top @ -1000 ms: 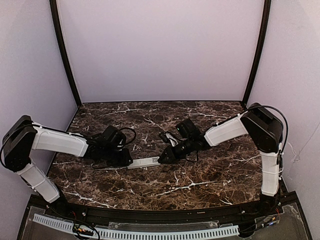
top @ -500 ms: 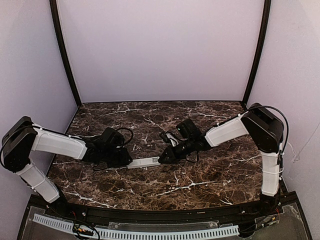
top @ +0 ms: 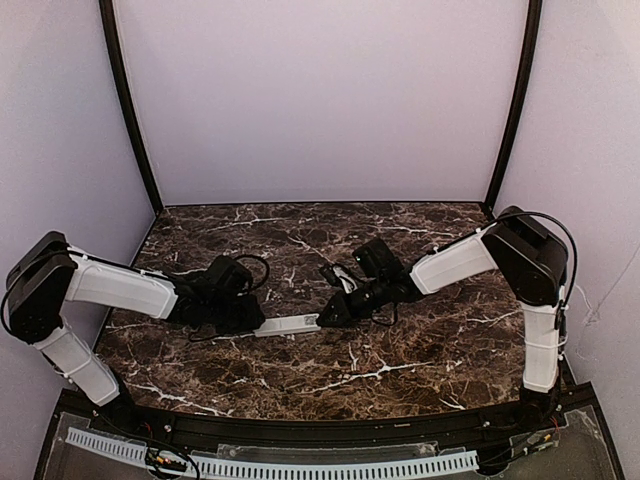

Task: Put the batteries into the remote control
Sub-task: Press the battery cover on the remote control.

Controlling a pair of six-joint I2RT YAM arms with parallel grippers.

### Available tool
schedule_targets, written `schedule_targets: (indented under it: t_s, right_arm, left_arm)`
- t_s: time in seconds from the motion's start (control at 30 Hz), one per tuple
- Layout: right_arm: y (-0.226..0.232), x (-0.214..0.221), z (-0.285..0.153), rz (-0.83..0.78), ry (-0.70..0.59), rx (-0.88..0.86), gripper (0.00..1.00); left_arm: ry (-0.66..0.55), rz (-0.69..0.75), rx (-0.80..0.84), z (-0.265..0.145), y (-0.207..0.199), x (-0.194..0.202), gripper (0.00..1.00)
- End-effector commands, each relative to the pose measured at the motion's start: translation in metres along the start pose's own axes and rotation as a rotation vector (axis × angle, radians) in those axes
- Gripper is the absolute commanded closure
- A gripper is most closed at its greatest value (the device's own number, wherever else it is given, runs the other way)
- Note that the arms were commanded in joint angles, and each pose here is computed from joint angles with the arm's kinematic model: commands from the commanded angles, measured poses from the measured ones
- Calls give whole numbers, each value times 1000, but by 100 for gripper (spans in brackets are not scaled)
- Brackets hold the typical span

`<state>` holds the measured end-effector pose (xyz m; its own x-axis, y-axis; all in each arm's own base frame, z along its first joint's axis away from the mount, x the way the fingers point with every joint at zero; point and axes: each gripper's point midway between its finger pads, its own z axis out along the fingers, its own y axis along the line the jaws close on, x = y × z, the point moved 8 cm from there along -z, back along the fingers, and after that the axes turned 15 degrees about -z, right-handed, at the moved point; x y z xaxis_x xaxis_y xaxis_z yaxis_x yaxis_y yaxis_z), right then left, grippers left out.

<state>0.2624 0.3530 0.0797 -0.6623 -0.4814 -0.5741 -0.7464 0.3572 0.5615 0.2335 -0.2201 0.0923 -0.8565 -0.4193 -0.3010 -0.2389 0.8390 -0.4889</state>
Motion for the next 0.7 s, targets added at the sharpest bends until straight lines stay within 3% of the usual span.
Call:
schedule_targets:
  t_s: [0.0,0.4,0.67]
  right_arm:
    - [37,6,26,-114,17,-98,86]
    - [27,12,13,-74,16,-30,84]
    - [24,17,9,-50,24,-3,76]
  left_arm:
    - [251,96,36,23,-6,46,73]
    - [192,94,-12,12,1,40,69]
    - [158,108,-37,6,3,36,58]
